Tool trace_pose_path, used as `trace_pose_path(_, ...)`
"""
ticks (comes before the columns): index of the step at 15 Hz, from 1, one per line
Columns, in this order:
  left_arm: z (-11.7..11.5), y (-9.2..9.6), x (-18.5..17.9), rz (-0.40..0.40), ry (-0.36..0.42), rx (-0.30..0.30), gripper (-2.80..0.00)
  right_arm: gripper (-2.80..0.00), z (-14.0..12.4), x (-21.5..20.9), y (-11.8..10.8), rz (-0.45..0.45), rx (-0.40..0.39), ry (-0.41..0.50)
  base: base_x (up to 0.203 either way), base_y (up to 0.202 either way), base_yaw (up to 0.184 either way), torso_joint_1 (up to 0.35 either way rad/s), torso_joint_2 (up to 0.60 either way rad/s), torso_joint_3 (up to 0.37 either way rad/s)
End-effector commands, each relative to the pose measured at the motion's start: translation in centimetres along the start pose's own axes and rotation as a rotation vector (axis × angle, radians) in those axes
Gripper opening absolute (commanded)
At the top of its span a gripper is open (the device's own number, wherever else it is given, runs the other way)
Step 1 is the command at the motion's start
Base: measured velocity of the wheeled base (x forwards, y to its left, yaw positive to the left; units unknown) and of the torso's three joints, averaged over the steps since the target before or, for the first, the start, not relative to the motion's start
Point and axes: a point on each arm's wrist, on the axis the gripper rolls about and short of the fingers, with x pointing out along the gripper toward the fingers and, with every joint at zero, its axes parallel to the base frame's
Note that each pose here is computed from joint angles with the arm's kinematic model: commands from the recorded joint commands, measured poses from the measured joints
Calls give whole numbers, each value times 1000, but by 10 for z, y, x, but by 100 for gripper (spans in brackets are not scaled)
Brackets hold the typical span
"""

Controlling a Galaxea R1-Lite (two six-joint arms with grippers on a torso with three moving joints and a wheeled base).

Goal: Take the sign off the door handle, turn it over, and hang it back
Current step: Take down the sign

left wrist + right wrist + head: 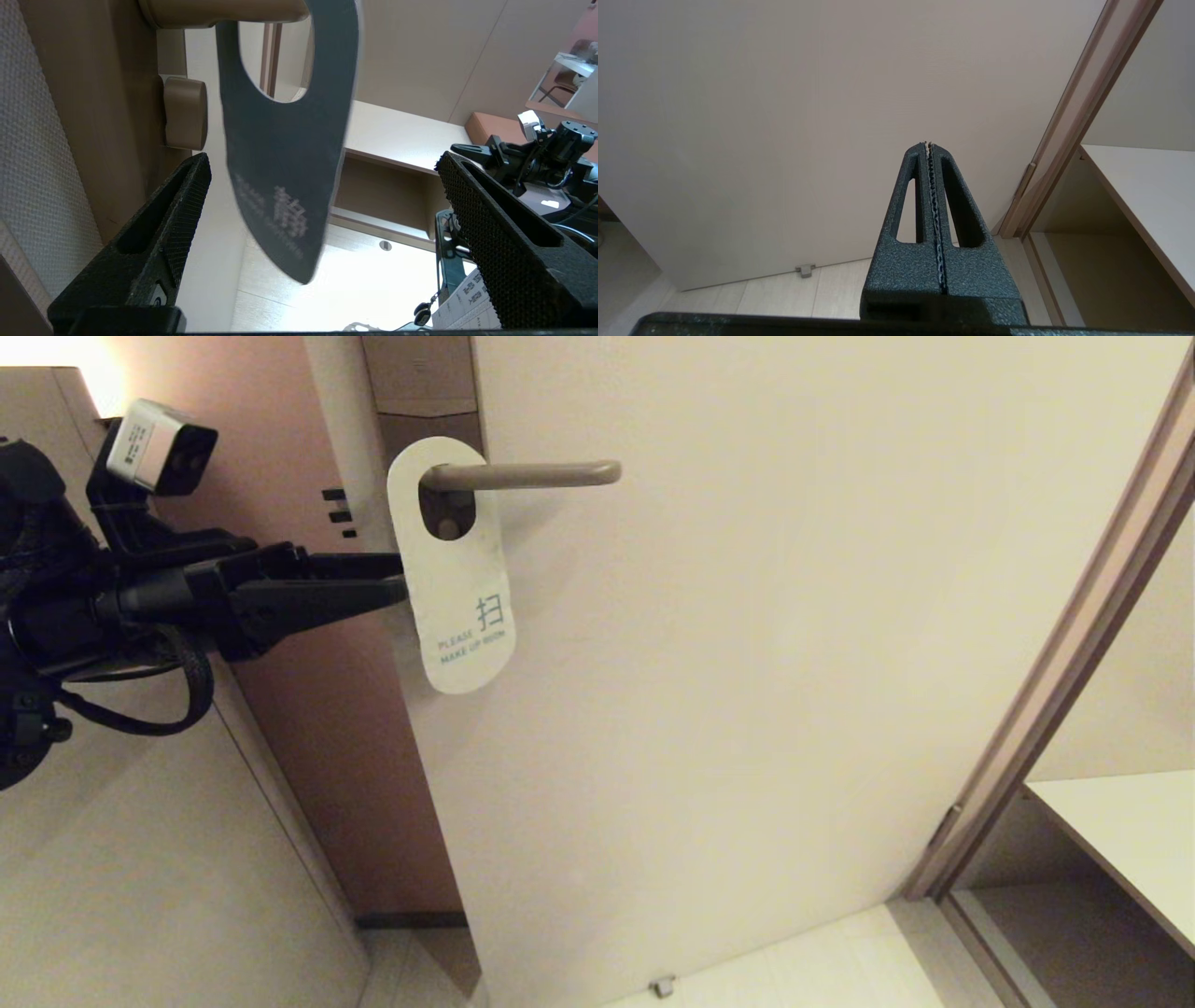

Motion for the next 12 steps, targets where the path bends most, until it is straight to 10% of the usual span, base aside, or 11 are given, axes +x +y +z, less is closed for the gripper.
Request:
trace_pose_path(1, -1, 3, 1, -6, 1, 4, 0, -280, 0, 0, 0, 0, -1, 1, 0, 0, 0, 0, 0, 0)
trace_pose_path(12, 9, -24, 28, 69, -62, 36, 0, -280, 0, 0, 0, 0, -1, 1, 0, 0, 0, 0, 0, 0)
